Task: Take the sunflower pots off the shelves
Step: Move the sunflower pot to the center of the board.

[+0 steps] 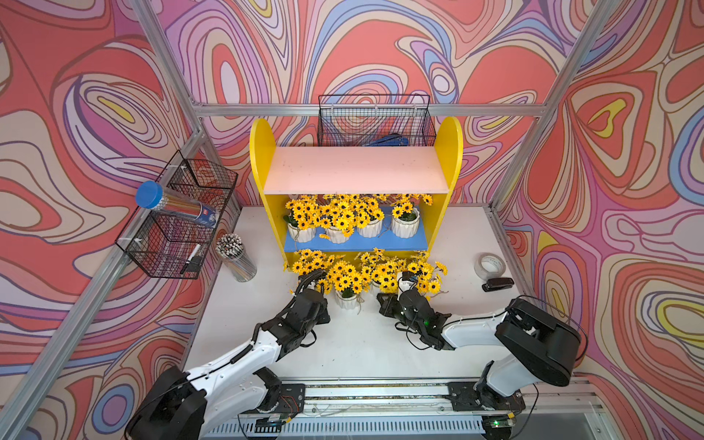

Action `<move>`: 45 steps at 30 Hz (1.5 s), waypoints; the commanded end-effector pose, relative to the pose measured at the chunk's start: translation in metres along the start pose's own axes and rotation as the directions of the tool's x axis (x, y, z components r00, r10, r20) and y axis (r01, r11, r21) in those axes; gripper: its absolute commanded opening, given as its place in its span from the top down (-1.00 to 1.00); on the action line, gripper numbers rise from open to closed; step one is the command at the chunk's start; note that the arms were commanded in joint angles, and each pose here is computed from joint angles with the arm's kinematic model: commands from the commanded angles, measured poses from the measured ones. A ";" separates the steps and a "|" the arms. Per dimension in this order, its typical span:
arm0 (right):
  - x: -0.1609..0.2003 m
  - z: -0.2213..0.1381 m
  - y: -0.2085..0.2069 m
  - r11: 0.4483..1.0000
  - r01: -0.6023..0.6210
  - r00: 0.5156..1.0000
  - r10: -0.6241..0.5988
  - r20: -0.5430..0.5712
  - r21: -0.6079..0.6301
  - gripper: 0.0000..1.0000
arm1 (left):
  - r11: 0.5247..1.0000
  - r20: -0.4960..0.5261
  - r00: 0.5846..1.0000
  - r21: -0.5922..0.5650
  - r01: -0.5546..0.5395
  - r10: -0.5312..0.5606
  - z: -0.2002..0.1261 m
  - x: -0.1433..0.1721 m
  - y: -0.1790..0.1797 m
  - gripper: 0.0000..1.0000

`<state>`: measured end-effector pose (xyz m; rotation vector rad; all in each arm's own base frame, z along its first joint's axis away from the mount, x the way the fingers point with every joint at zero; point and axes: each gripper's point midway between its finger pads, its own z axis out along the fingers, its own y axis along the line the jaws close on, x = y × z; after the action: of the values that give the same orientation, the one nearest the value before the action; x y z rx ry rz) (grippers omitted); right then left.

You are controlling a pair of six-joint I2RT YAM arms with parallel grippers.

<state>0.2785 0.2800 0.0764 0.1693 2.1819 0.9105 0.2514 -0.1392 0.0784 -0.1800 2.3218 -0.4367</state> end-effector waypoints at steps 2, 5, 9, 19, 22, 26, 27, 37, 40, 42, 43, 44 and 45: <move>0.029 -0.026 -0.052 0.982 0.039 0.995 -0.020 -0.102 0.186 1.00 | 0.997 -0.097 0.995 0.079 -0.004 0.012 -0.007 0.028 -0.016 1.00; 0.028 -0.044 -0.076 0.953 0.062 0.994 -0.034 -0.101 0.296 1.00 | 0.987 -0.121 0.993 0.158 0.017 0.003 0.002 0.035 -0.037 1.00; 0.022 -0.058 -0.106 0.916 0.051 0.995 -0.012 -0.099 0.399 1.00 | 0.978 -0.143 0.990 0.206 0.030 0.000 0.024 0.042 -0.058 1.00; -0.022 -0.053 -0.129 0.894 0.053 0.998 -0.031 -0.058 0.444 1.00 | 0.974 -0.085 0.996 0.218 0.055 -0.037 0.065 0.030 -0.079 1.00; -0.037 -0.047 -0.135 0.891 0.061 0.998 -0.043 -0.052 0.449 1.00 | 0.982 -0.038 0.999 0.184 0.040 -0.034 0.071 0.017 -0.079 1.00; -0.054 -0.033 -0.131 0.895 0.103 0.995 -0.089 -0.051 0.434 1.00 | 0.987 0.008 1.000 0.159 0.017 -0.018 0.079 -0.003 -0.087 1.00; -0.057 -0.030 -0.130 0.893 0.112 0.994 -0.098 -0.054 0.437 1.00 | 0.988 0.012 1.000 0.157 0.018 -0.020 0.083 -0.006 -0.088 1.00; -0.066 -0.035 -0.123 0.889 0.132 0.991 -0.119 -0.057 0.439 1.00 | 0.984 -0.017 0.999 0.173 0.033 -0.030 0.083 0.000 -0.083 1.00; -0.068 -0.050 -0.119 0.883 0.137 0.990 -0.116 -0.074 0.449 1.00 | 0.986 -0.030 0.999 0.165 0.036 -0.032 0.068 0.009 -0.070 1.00; -0.068 -0.063 -0.117 0.881 0.135 0.991 -0.114 -0.074 0.453 1.00 | 0.985 -0.034 0.999 0.168 0.029 -0.024 0.055 0.010 -0.067 1.00; -0.068 -0.070 -0.116 0.880 0.134 0.991 -0.113 -0.074 0.457 1.00 | 0.986 -0.036 0.999 0.164 0.025 -0.019 0.048 0.010 -0.064 1.00; -0.069 -0.078 -0.112 0.882 0.134 0.991 -0.113 -0.074 0.452 1.00 | 0.988 -0.037 0.999 0.151 0.016 -0.011 0.041 0.011 -0.060 1.00; -0.068 -0.083 -0.109 0.887 0.139 0.990 -0.115 -0.081 0.440 1.00 | 0.990 -0.035 0.999 0.143 0.011 -0.006 0.035 0.011 -0.056 1.00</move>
<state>0.3027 0.1384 0.0819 0.2349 2.3408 0.3766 0.2795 -0.2148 0.0638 -0.1178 2.2968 -0.6492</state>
